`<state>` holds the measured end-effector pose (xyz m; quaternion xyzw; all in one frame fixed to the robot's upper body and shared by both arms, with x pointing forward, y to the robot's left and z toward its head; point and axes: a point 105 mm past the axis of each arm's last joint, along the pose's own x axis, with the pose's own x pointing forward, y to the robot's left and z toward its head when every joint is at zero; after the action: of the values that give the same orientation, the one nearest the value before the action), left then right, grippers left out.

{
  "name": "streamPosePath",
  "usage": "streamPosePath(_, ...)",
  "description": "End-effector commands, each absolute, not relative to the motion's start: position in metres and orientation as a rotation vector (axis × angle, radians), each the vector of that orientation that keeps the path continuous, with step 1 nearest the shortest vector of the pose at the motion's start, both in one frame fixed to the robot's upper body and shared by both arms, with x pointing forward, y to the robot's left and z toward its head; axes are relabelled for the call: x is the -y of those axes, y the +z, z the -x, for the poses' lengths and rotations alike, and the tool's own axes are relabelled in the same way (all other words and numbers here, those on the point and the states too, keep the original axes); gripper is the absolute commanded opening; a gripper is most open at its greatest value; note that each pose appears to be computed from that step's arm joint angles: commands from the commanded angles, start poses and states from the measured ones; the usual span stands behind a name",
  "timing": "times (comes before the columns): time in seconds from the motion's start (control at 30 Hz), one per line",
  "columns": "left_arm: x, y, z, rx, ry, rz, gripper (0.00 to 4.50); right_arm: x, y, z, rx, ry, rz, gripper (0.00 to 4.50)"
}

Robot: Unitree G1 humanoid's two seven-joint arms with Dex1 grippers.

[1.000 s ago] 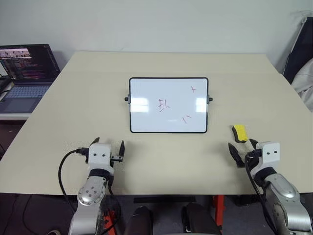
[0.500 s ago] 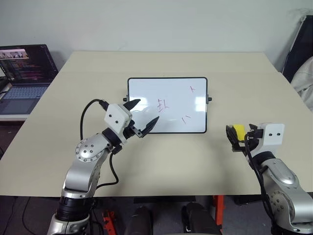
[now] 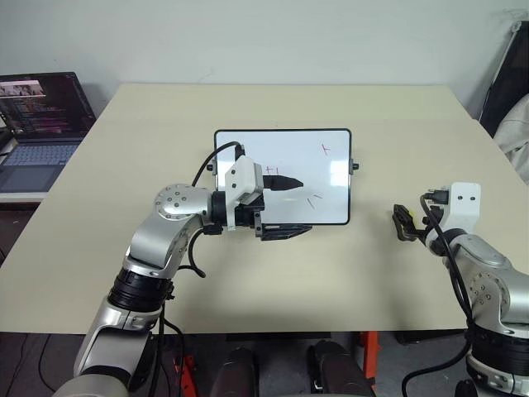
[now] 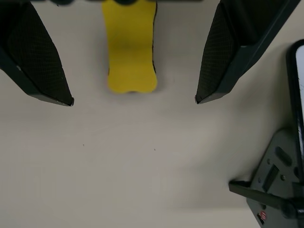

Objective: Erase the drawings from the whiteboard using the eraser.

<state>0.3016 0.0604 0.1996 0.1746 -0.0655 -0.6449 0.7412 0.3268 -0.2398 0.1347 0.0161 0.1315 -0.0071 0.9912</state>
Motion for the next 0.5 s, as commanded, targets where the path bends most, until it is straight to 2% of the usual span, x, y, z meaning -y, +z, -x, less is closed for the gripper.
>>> streamPosePath(0.03, -0.062, 0.212, -0.301, 0.183, -1.421, -0.423, 4.50, 0.238, 0.141, -0.329, -0.245, 0.004, -0.014, 4.49)
streamPosePath(0.5, -0.066, 0.211, -0.300, 0.172, -1.399, -0.436, 4.50, 0.242, 0.115, -0.328, -0.311, -0.019, 0.024, 4.49)
